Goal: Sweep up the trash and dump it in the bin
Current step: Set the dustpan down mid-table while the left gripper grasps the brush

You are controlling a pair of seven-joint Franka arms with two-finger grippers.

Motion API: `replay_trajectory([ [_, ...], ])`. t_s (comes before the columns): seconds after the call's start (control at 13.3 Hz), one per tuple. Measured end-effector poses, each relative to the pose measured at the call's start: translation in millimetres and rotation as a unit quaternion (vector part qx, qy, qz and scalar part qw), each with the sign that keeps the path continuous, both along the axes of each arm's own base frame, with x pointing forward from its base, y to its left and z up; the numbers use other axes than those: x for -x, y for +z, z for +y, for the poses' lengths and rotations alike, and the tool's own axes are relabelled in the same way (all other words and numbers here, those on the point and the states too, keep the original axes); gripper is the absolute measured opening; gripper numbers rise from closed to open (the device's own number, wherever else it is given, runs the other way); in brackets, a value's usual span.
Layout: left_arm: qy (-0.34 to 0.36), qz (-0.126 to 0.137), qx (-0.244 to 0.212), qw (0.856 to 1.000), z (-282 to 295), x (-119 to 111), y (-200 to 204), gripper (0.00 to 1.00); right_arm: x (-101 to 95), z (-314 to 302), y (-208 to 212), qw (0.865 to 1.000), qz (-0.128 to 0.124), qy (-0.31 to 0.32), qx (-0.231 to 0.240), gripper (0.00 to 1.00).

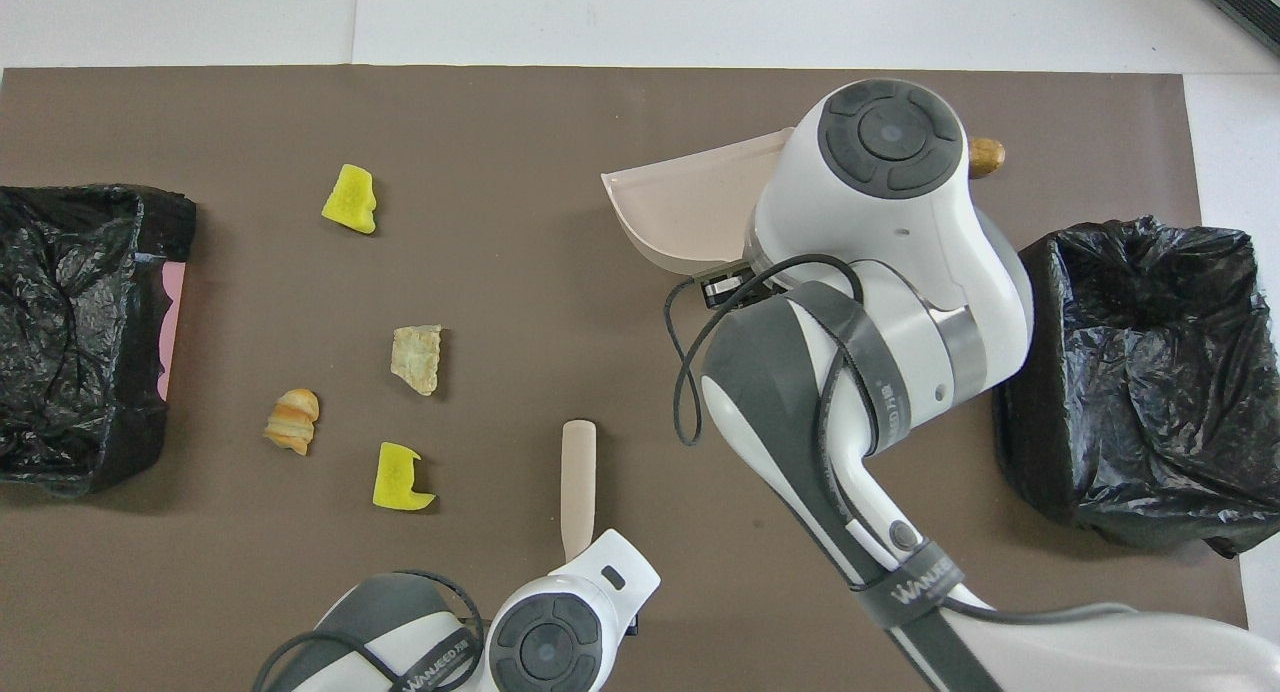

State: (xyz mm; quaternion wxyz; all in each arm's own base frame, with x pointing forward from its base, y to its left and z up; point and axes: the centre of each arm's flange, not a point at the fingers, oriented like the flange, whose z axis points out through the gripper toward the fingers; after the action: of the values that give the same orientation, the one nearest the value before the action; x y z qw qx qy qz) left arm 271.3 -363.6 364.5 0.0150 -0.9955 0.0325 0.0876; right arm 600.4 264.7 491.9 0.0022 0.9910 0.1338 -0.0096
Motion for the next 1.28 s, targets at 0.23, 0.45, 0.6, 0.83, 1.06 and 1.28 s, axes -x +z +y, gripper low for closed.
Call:
replay_trajectory([
  [0.23,0.043,0.019,-0.014,0.999,26,-41,37,0.26,4.2,-6,-1,0.997,0.019,0.076,0.005,0.33],
  [0.45,0.093,0.019,-0.033,0.995,83,-72,74,0.26,10.9,-8,-9,0.987,0.035,0.155,0.006,0.33],
  [0.6,0.131,0.019,-0.048,0.99,122,-88,81,0.26,21.6,-13,-19,0.97,0.05,0.237,0.004,0.33],
  [0.83,0.204,0.029,-0.06,0.977,183,-116,70,0.26,43.2,-22,-35,0.93,0.053,0.365,-0.004,0.33],
  [1.06,0.252,0.034,-0.084,0.963,236,-129,57,0.26,69.2,-11,-56,0.873,0.069,0.482,0.01,0.33],
  [1.28,0.293,0.049,-0.094,0.95,272,-124,41,0.26,94.7,17,-77,0.842,0.068,0.535,0.025,0.33],
])
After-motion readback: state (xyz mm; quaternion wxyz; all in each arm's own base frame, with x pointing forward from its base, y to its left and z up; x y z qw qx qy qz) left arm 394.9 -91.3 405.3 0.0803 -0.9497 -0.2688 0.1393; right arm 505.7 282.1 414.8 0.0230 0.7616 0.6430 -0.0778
